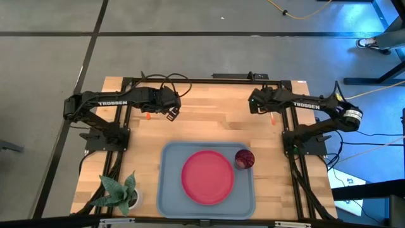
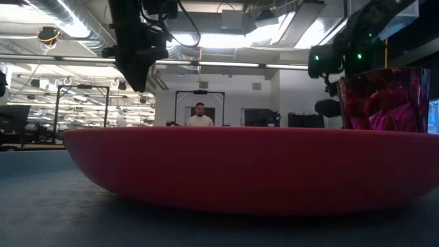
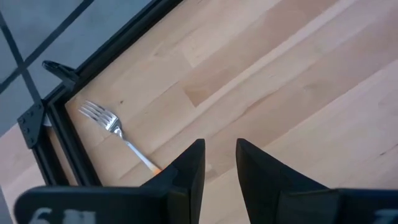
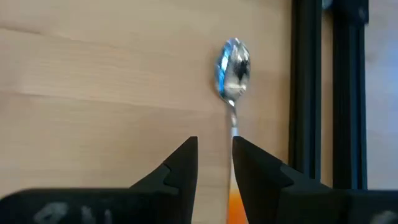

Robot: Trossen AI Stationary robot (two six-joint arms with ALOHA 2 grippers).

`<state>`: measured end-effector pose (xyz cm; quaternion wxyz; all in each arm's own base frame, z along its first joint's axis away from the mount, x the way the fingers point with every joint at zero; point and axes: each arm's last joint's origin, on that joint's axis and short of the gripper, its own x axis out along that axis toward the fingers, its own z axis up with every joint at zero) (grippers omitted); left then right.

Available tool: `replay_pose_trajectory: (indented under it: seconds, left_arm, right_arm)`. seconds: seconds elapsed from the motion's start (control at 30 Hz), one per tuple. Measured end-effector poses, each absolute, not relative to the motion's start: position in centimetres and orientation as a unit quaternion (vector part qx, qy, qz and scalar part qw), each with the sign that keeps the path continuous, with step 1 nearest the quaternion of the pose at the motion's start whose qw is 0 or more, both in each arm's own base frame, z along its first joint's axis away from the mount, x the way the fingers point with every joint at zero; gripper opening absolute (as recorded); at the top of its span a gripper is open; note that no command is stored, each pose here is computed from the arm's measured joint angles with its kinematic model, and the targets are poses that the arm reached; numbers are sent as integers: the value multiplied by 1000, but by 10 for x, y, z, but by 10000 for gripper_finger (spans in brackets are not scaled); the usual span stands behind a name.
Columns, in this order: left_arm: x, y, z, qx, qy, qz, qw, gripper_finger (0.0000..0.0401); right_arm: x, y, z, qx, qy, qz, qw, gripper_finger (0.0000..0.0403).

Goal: Pick and place plate/cup/fork/spoon on tray
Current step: Put the orange spoon on the blue serving tray to the left of the pink plate

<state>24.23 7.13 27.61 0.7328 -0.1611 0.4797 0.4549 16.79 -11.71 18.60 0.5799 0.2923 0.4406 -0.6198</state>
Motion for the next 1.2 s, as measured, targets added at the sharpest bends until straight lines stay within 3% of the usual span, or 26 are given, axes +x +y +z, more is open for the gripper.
replay_pose_trajectory:
  seconds: [0.57,0.87,1.2]
  left_arm:
    - [244,71,276,-147,487,440,740,85]
    - [246,72,277,-137,482,434,748,85]
    - [247,72,277,-135,477,431,754,85]
  right_arm:
    - [142,-125,151,346,439,-629,541,105]
    - [137,-132,140,350,415,-626,560,105]
    - [129,-143,129,354,430,-639,530,105]
